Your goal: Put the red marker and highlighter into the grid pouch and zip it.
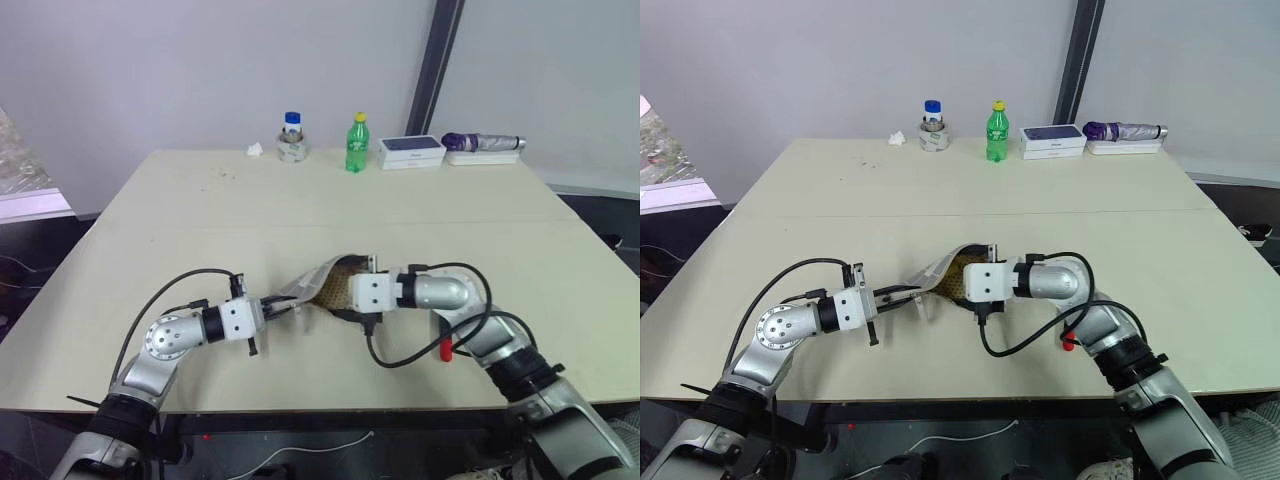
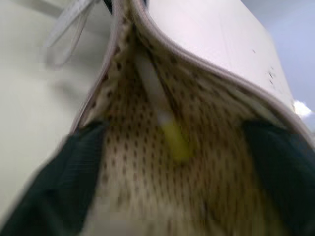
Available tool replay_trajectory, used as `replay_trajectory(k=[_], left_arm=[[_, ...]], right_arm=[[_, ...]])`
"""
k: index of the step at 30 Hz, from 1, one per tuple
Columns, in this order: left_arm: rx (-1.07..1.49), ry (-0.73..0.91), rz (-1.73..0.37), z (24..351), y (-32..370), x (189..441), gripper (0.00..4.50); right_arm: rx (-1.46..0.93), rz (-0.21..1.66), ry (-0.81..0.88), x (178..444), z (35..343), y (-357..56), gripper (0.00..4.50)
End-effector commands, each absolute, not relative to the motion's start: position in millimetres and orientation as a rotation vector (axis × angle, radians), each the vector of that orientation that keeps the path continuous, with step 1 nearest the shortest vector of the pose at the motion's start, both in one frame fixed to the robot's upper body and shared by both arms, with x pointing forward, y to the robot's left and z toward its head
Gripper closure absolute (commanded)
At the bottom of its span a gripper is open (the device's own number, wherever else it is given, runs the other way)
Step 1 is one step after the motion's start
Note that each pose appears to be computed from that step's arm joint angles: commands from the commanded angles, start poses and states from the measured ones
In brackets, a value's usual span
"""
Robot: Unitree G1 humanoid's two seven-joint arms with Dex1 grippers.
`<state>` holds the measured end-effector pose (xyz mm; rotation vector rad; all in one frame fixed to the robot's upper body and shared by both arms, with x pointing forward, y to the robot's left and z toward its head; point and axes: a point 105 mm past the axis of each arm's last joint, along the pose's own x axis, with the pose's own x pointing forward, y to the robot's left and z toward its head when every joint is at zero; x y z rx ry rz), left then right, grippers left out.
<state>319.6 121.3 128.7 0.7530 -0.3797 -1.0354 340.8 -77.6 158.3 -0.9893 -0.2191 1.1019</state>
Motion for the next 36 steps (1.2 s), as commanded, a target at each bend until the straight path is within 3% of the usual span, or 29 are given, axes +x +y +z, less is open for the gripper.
replay_trajectory(k=[1, 6, 13, 18, 28, 31, 36], left_arm=[[0.762, -0.399, -0.915, 142.8, 143.6, 330.7, 4.5], [0.781, -0.391, -0.918, 136.9, 145.8, 327.9, 4.5], [0.783, -0.389, -0.935, 127.8, 139.8, 325.7, 4.5], [0.776, -0.39, -0.966, 122.9, 131.2, 323.7, 4.5], [0.78, -0.397, -0.989, 123.5, 124.7, 325.5, 4.5], [0.78, -0.401, -0.982, 124.4, 124.5, 326.7, 4.5], [0.788, -0.404, -0.98, 123.9, 123.9, 325.9, 4.5]], right_arm=[[-0.816, 1.031, -0.262, 330.6, 186.0, -93.5, 0.02], [-0.512, 0.891, -0.16, 314.9, 191.1, -131.2, 0.02], [-0.281, 0.346, 0.027, 314.3, 167.6, -184.2, 0.02], [-0.232, 0.216, 0.184, 277.6, 135.8, -185.3, 0.02], [-0.138, 0.029, 0.378, 262.1, 101.4, -207.0, 0.02], [-0.044, 0.049, 0.474, 258.2, 84.3, -202.6, 0.86], [-0.061, 0.057, 0.436, 268.5, 96.4, -201.2, 3.52]])
